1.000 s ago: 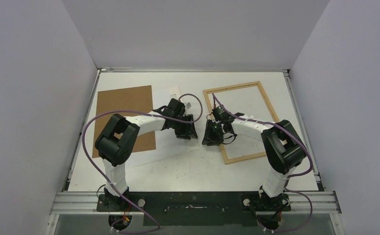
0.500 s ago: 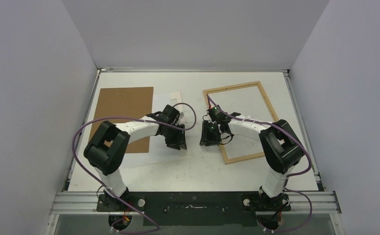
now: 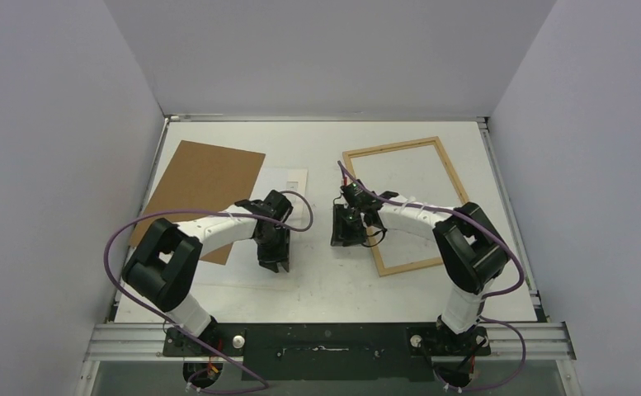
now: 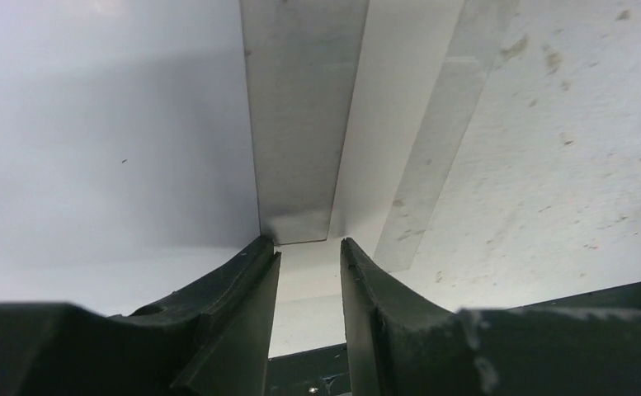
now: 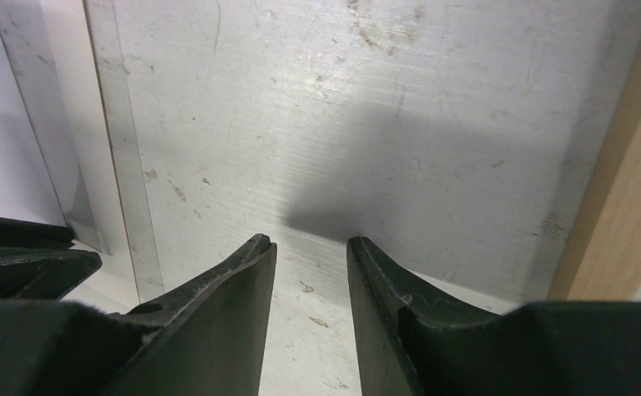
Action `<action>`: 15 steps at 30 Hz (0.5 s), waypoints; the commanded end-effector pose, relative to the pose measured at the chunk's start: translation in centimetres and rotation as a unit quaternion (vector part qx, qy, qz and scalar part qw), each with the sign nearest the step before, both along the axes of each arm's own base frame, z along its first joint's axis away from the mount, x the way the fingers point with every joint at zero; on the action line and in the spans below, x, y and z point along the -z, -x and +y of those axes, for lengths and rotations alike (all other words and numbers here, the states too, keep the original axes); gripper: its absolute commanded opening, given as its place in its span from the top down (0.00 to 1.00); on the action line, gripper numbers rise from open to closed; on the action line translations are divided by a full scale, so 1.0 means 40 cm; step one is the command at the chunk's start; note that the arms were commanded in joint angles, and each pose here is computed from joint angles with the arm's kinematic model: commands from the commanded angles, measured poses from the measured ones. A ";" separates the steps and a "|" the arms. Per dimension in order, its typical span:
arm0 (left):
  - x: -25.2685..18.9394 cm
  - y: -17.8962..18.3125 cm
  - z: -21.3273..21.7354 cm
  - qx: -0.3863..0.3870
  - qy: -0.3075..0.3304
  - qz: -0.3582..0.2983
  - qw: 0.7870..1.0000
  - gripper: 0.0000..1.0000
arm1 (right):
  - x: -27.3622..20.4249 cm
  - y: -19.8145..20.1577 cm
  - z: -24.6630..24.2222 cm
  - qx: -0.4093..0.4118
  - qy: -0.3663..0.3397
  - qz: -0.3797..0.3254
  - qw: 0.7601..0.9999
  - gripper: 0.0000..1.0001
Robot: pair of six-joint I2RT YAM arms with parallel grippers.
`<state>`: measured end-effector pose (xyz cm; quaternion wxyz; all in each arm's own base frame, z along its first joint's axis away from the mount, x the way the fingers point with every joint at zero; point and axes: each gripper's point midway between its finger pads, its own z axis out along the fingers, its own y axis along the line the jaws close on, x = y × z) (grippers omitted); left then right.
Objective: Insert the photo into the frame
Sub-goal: Adjust the photo frame item at the center of the board.
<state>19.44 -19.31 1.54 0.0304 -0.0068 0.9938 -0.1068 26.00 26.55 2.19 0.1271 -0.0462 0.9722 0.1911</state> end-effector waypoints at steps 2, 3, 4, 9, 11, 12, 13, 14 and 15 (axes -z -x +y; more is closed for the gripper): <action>-0.009 0.042 0.047 -0.012 -0.032 0.014 0.999 0.68 | 0.016 0.009 0.045 0.004 -0.029 0.008 1.000 0.60; -0.018 0.036 0.042 -0.010 -0.027 0.008 1.000 0.68 | 0.005 0.010 0.064 -0.004 -0.041 0.002 0.999 0.60; -0.029 0.025 0.038 -0.010 -0.023 0.000 1.000 0.68 | -0.009 0.011 0.083 -0.016 -0.053 -0.006 0.998 0.61; -0.052 -0.011 0.044 -0.028 -0.028 -0.022 0.999 0.68 | -0.069 0.043 0.161 -0.111 -0.069 -0.081 0.988 0.71; -0.037 -0.011 0.064 -0.044 -0.034 -0.016 0.998 0.68 | -0.072 0.069 0.168 -0.155 -0.045 -0.129 0.978 0.73; -0.030 -0.010 0.071 -0.053 -0.031 -0.012 0.998 0.68 | -0.072 0.082 0.168 -0.171 -0.034 -0.151 0.973 0.74; -0.026 -0.012 0.074 -0.061 -0.022 -0.009 0.998 0.68 | -0.068 0.097 0.169 -0.187 -0.028 -0.168 0.967 0.74; -0.026 -0.016 0.071 -0.068 -0.009 -0.008 0.998 0.68 | -0.066 0.109 0.170 -0.198 -0.025 -0.183 0.963 0.74; -0.029 -0.022 0.069 -0.075 0.004 -0.010 0.997 0.68 | -0.064 0.124 0.174 -0.211 -0.025 -0.196 0.957 0.74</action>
